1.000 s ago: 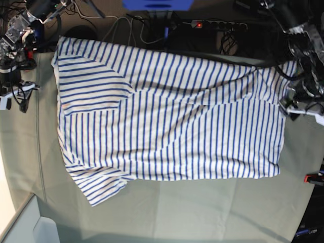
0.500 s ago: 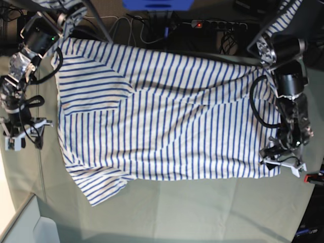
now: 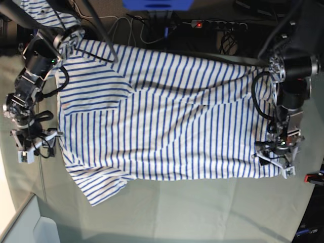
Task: Layout the t-shirt on the table in an organized manner, then fold the t-shirt properly
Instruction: 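Grasp the hem with both grippers and lift it toward the collar, then lay the hem over the shirt with both grippers, folding it lengthwise, then pull the folded strip with both grippers to straighten it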
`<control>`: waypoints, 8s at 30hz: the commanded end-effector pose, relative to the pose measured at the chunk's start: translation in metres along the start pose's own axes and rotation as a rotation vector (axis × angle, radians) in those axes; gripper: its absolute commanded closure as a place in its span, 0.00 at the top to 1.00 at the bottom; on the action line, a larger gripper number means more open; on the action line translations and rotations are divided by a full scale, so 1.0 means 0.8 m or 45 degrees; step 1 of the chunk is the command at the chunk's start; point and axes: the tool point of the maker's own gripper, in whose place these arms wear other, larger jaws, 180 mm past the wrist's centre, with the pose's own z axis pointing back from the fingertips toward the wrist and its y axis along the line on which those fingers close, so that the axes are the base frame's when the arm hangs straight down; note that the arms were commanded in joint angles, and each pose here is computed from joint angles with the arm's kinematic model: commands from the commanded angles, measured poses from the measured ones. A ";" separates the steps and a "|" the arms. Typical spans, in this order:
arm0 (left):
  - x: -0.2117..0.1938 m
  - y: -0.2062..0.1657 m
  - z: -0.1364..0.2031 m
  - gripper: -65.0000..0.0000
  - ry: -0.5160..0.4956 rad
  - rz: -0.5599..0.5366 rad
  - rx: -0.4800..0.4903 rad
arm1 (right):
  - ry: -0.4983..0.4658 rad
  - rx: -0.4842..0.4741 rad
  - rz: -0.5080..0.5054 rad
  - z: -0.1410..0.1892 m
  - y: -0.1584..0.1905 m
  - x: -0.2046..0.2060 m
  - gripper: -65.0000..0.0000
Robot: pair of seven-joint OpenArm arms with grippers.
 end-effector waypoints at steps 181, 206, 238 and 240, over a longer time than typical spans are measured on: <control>0.082 0.007 0.027 0.00 -0.208 0.162 -0.127 | 0.084 0.134 0.093 -0.039 0.024 -0.002 0.51; 0.094 0.013 0.033 0.00 -0.243 0.159 -0.130 | -0.102 0.132 0.192 -0.027 0.021 0.078 0.00; 0.123 0.039 0.069 0.00 -0.405 0.241 -0.127 | -0.290 0.074 0.287 0.076 0.070 0.070 0.00; 0.108 0.042 0.071 0.00 -0.385 0.226 -0.125 | -0.269 0.071 0.295 0.089 0.073 0.055 0.00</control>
